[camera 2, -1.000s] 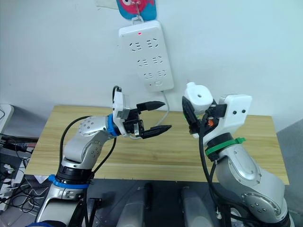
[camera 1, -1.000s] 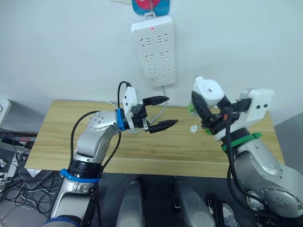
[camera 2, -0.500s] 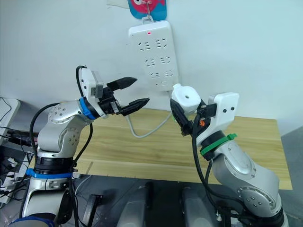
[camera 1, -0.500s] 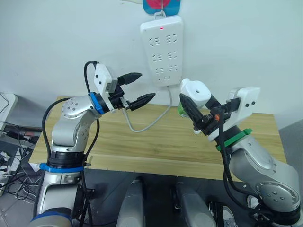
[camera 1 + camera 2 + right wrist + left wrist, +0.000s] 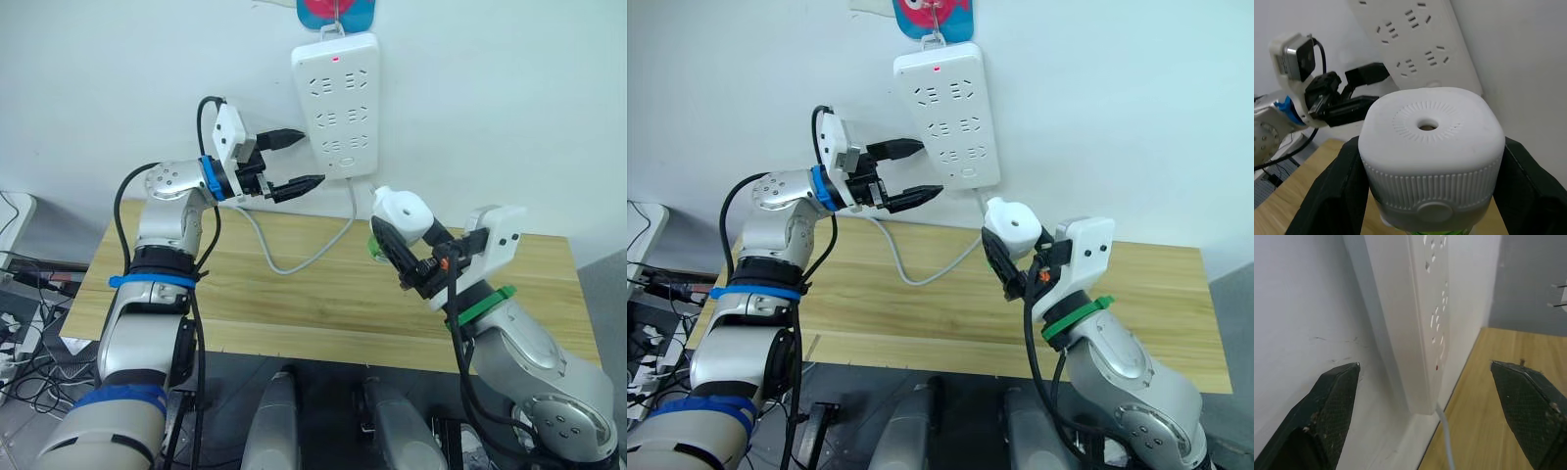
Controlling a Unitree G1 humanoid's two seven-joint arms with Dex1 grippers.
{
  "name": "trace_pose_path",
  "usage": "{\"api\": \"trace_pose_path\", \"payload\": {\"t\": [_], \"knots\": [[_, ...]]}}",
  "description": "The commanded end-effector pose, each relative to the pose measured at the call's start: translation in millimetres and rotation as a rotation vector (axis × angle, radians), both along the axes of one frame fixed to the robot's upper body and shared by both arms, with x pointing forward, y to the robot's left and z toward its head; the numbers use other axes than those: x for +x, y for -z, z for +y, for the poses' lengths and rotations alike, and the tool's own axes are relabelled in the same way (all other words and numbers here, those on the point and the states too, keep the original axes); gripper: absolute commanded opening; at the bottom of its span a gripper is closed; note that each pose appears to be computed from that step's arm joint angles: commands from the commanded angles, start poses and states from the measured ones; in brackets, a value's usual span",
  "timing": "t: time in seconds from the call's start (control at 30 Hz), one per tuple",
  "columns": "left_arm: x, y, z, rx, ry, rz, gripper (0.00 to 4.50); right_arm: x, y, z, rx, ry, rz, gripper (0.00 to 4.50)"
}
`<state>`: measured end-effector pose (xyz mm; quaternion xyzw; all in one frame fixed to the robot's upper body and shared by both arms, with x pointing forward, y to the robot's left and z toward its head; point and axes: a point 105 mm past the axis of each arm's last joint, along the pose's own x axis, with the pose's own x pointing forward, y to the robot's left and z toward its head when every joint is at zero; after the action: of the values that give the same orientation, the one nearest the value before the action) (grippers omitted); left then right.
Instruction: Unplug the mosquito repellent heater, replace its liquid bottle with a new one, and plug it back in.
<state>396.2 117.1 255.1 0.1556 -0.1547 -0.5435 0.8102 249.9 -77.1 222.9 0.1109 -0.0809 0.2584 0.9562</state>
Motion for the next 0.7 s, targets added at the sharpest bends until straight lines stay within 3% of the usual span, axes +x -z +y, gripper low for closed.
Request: {"api": "trace_pose_path", "payload": {"t": [0.03,0.2,0.33,0.53,0.7], "knots": [[-1.3,-11.8,-12.3,0.031,0.064,-0.067,4.5,-11.8,-14.6,1.6,0.021,-0.021,-0.081,3.02],[-2.1,-15.6,-17.2,0.031,0.107,-0.074,4.5,-9.3,-19.5,0.5,0.025,-0.013,-0.094,3.02],[-6.8,-15.9,-14.6,0.04,0.138,-0.06,3.6,-7.0,-25.9,0.4,0.034,-0.004,-0.103,3.02],[-9.5,-17.4,-11.9,0.028,0.143,-0.034,1.59,-3.6,-31.4,2.0,0.037,-0.004,-0.106,3.02],[-9.4,-15.7,-8.7,0.031,0.13,-0.014,1.4,0.0,-45.6,7.0,0.023,-0.018,-0.142,3.02]]}}
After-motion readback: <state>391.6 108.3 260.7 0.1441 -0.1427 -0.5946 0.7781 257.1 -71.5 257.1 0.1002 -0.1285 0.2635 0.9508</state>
